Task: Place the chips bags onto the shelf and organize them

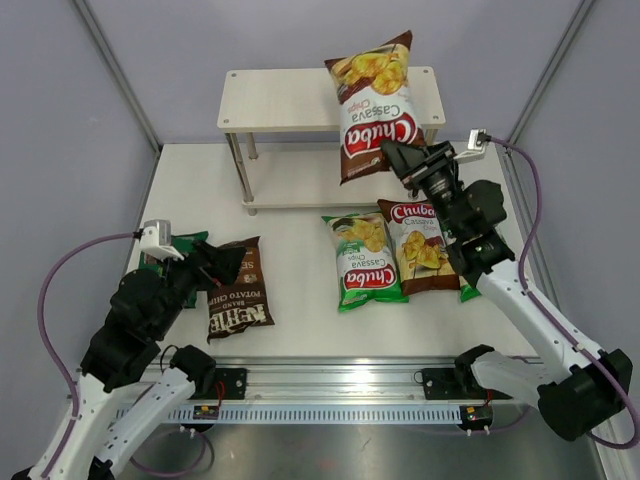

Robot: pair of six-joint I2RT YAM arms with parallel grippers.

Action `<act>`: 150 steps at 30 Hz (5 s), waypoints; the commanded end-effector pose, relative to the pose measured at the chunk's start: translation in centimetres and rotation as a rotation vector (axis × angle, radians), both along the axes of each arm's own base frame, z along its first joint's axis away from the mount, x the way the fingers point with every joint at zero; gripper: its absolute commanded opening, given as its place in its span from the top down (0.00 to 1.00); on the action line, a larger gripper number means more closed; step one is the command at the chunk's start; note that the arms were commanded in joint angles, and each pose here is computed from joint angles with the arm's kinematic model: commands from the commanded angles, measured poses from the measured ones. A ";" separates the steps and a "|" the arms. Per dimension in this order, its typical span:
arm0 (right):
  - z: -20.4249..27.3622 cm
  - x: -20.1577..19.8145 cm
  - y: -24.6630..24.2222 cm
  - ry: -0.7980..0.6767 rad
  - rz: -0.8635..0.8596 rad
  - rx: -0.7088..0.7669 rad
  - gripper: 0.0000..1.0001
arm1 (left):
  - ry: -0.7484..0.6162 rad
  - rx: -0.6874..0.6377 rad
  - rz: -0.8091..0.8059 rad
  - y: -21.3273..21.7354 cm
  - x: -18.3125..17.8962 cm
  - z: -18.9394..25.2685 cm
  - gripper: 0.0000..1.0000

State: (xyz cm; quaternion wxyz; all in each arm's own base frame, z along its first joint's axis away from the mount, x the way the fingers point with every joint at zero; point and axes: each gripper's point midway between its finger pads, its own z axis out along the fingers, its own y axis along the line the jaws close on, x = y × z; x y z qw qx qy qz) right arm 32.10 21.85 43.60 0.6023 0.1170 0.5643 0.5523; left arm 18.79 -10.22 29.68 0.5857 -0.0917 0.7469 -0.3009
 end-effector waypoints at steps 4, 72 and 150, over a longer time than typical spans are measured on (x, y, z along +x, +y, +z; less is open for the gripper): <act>3.2 5.8 -3.9 0.122 -0.023 0.188 0.77 | 0.070 0.333 -0.047 1.8 -0.8 -1.3 0.01; -4.2 12.5 -12.6 0.574 -0.448 -0.044 0.01 | 0.017 0.325 -0.014 2.7 -1.2 -2.5 0.01; -10.3 -16.6 -10.2 0.287 -0.036 -0.267 0.00 | 0.639 -0.054 -0.457 -39.7 11.3 -25.3 0.15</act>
